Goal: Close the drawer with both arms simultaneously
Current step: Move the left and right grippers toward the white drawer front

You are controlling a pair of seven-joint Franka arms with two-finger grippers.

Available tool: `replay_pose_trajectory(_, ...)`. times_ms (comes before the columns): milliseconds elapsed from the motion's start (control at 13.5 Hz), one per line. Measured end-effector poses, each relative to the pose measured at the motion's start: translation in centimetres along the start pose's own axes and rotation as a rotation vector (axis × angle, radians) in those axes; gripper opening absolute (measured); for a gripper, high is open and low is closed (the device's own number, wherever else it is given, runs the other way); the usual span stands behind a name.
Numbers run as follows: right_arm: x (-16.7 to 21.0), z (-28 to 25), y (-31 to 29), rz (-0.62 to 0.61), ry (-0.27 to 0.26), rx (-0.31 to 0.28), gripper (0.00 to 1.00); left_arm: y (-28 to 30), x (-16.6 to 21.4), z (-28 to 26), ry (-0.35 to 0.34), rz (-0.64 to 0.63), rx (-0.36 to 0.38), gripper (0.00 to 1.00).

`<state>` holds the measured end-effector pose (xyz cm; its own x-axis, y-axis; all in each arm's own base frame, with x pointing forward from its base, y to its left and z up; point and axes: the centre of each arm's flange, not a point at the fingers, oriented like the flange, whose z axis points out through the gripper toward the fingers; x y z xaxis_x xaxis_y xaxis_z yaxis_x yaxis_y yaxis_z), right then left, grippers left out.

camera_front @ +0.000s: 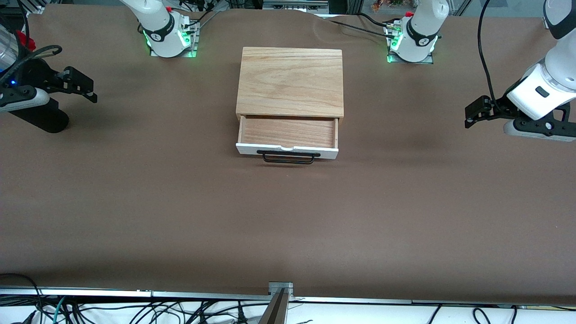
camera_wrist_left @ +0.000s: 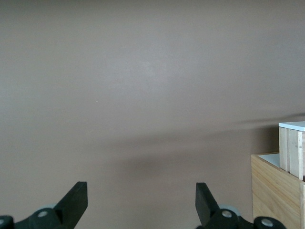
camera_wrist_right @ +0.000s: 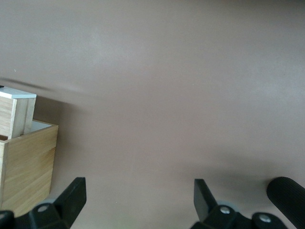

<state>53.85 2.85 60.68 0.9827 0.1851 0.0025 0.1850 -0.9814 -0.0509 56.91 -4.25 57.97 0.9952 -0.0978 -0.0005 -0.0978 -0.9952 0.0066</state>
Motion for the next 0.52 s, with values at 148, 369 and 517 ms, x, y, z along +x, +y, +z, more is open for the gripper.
replay_pose_trajectory(148,0.4,0.6,-0.5,-0.008,-0.004,0.007,1.00,0.1,0.0,0.0,-0.001,0.002,0.000,1.00)
replay_pose_trajectory(369,2.9,3.6,-3.4,-0.029,-0.030,0.114,1.00,2.3,0.0,0.7,-0.023,0.021,-0.091,1.00)
replay_pose_trajectory(517,6.1,6.9,-5.3,0.002,-0.055,0.188,1.00,5.3,0.2,2.1,-0.052,0.066,-0.122,1.00)
